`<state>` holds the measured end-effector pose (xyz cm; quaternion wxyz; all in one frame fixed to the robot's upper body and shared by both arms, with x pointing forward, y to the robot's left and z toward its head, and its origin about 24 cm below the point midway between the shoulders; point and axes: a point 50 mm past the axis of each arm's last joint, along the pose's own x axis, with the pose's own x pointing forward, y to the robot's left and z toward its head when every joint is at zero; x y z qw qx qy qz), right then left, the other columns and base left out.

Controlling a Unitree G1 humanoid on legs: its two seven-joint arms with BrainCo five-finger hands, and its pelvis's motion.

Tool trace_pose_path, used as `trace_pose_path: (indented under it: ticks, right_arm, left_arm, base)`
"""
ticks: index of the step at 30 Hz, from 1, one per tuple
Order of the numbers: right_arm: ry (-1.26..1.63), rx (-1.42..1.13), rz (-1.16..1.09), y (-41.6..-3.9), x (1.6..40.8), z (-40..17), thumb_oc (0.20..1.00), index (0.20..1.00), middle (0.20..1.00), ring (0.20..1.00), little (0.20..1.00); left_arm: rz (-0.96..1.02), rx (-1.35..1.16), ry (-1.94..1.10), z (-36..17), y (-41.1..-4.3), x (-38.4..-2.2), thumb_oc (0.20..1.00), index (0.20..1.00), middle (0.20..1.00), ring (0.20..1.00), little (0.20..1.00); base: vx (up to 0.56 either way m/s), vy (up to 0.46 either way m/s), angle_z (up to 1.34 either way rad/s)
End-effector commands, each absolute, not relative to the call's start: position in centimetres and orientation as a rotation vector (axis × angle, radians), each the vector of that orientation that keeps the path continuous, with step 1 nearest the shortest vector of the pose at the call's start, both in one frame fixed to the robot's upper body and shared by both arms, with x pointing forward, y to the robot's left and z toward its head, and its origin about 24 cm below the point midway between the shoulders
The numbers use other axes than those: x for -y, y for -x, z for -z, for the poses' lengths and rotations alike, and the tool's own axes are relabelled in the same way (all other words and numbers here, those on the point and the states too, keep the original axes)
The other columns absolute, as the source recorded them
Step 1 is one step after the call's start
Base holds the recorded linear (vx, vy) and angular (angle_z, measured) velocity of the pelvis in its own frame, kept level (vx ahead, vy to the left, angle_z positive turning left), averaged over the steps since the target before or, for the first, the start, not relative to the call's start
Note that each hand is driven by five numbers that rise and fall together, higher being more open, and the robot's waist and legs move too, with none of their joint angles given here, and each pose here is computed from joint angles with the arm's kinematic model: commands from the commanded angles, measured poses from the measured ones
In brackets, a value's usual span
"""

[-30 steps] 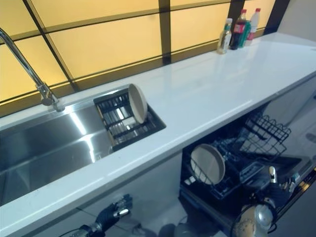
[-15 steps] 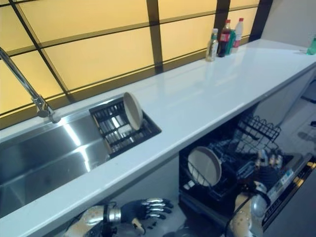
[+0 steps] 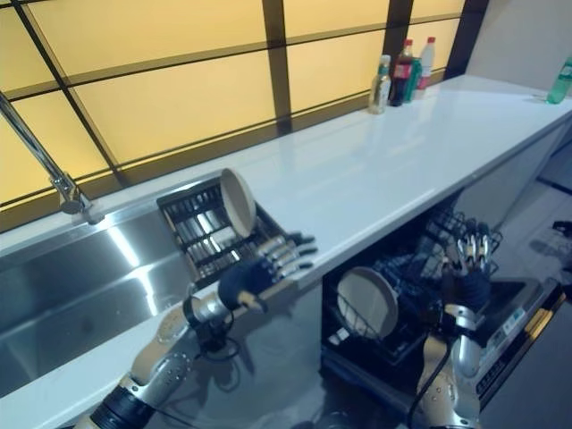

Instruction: Pick up plates and place into dishwasher.

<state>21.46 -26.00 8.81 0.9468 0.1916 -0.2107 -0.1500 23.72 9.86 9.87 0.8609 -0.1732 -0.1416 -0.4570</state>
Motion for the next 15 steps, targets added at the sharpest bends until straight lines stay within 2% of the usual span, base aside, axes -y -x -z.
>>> trace_pose_path:
  ticks: [1, 9, 15]
  right_arm:
    - [-0.138, 0.544, 0.260, -22.1, 25.5, -12.4, 1.000, 1.000, 1.000, 1.000, 1.000]
    - [-0.143, 0.426, 0.143, -24.7, 23.8, -11.8, 1.000, 1.000, 1.000, 1.000, 1.000]
    - [-0.014, 0.379, 0.088, -25.5, 22.8, -11.6, 1.000, 1.000, 1.000, 1.000, 1.000]
  left_arm:
    - [0.804, 0.521, 0.232, -14.4, -24.9, -11.8, 1.000, 1.000, 1.000, 1.000, 1.000]
    - [0.577, 0.577, 0.008, -16.1, -26.3, -14.1, 1.000, 1.000, 1.000, 1.000, 1.000]
    - [0.458, 0.567, -0.130, -16.1, -27.0, -15.4, 1.000, 1.000, 1.000, 1.000, 1.000]
  base:
    - [0.02, 0.007, 0.27]
    - [0.05, -0.017, 0.21]
    - [0.11, -0.042, 0.23]
